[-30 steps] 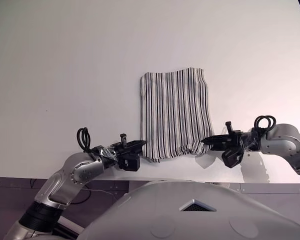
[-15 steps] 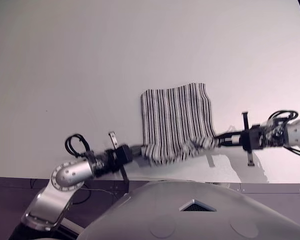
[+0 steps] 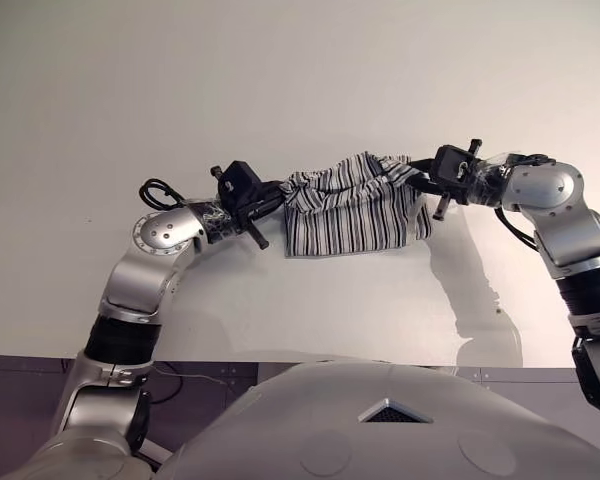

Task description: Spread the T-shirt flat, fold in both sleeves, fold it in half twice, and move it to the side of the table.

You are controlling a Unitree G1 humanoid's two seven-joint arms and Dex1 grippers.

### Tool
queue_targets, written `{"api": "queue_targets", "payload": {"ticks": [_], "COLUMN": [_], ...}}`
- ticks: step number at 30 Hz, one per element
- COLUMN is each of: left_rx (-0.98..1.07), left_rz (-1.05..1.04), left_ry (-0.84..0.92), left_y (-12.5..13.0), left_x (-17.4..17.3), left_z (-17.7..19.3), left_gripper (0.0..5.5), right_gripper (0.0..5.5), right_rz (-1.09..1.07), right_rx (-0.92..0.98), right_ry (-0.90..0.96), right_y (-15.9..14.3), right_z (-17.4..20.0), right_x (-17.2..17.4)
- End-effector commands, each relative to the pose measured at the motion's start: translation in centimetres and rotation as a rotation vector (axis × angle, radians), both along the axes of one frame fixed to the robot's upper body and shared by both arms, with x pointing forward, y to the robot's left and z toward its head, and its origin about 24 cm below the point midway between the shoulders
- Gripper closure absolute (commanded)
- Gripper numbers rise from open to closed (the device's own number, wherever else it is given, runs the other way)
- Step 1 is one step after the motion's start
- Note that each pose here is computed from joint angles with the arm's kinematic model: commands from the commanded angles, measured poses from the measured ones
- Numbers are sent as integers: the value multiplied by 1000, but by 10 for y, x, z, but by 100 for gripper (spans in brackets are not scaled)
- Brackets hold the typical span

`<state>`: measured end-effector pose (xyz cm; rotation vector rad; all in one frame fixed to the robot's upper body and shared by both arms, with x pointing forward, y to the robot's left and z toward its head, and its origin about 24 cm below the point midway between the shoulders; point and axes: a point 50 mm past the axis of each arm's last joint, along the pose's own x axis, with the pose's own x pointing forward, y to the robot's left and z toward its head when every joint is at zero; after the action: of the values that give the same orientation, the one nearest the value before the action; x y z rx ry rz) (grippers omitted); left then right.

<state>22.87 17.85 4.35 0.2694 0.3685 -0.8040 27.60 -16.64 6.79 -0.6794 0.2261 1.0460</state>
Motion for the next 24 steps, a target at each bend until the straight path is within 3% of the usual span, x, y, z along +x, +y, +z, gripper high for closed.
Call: {"api": "queue_targets", "payload": {"ticks": [1,5,10,14,18,21,24], "left_rx": [18,-104,-58,-129,-177,-207,-244], "left_rz": [141,371,594,794,862,881,914], "left_ry": [-65,-49,61,55,67,63,44], "left_y": [8,12,31,44,41,37,35], "left_x": [14,35,32,29,21,17,19], "left_z": [0,-2,-22,-19,-22,-21,-18], "left_gripper": [418,401,401,401,401,401,401], "right_gripper": [387,320,320,320,320,320,320], "right_rz": [-83,-71,116,-280,-459,-293,-136], "right_rx": [21,125,217,191,315,443,261], "right_ry": [-104,-64,164,174,164,207,298], "right_y": [3,23,58,55,48,58,72], "right_z": [14,15,9,-23,-11,13,-14], "right_x": [15,12,-17,17,29,4,-27]}}
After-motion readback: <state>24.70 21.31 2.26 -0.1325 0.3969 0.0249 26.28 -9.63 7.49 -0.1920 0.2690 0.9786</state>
